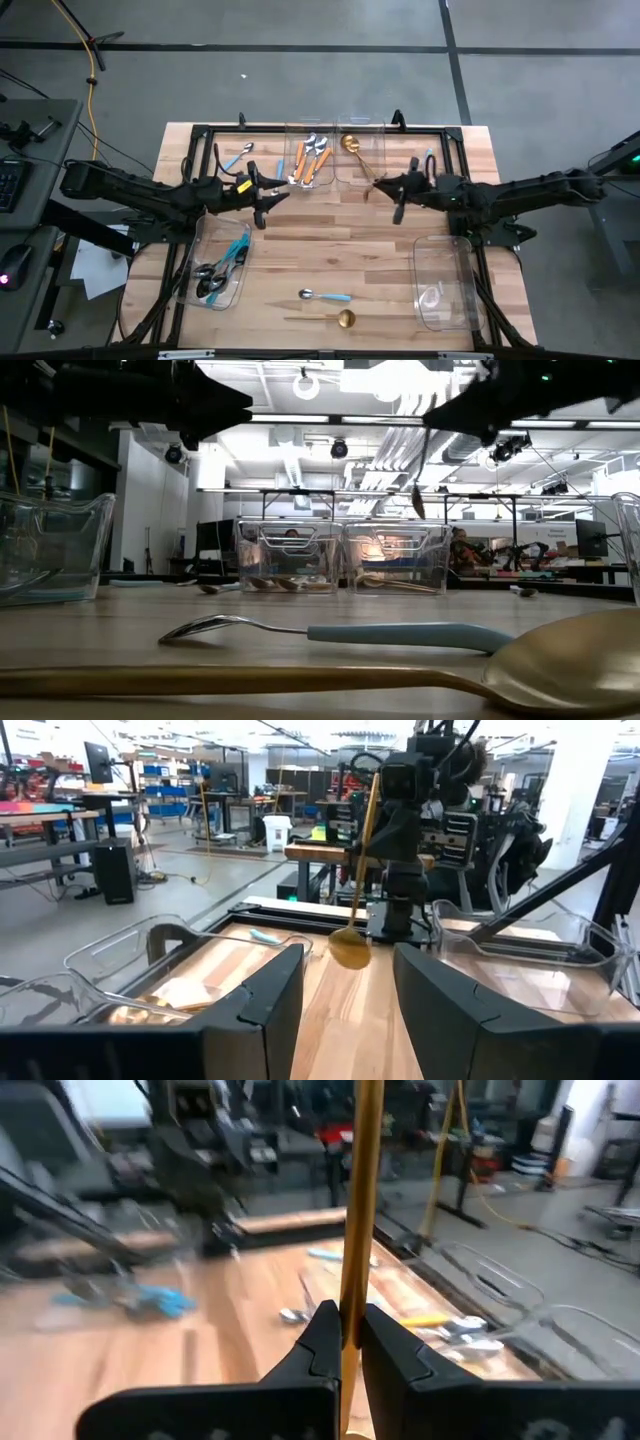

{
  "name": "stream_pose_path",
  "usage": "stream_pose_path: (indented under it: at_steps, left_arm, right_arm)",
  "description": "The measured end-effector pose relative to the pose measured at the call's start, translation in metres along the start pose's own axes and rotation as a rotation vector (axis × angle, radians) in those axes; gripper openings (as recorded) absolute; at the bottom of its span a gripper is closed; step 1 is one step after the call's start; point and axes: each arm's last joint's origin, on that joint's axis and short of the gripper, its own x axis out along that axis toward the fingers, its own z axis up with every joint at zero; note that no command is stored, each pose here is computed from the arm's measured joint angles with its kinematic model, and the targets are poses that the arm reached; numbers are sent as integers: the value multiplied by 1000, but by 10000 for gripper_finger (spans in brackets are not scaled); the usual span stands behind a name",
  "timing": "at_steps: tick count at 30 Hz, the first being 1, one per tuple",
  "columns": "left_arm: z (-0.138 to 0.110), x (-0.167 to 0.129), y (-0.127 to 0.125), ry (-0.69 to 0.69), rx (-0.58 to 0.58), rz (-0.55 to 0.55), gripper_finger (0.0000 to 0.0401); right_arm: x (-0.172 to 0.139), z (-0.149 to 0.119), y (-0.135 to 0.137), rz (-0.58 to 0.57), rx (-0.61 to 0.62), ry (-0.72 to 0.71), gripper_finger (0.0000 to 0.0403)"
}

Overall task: Sort silverware by color (type)
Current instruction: Put the gold spoon into the top right transparent bin

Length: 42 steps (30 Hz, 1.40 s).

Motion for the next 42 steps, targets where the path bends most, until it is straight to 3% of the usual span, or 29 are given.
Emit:
stream_pose_path:
  at_steps: [5, 11, 35, 42]
  left_arm:
    - [2, 0, 0, -16, 4, 6, 145]
    - [4, 0, 1, -40, 9, 26, 145]
    - [4, 0, 1, -38, 16, 26, 145]
    - [4, 0, 1, -39, 16, 25, 145]
  right_arm:
    - [-15, -4, -9, 146, 99, -77, 6]
    - [-13, -6, -8, 184, 117, -63, 6]
    - [-12, -3, -8, 181, 160, -93, 5]
    - [5, 22, -6, 14, 108, -49, 5]
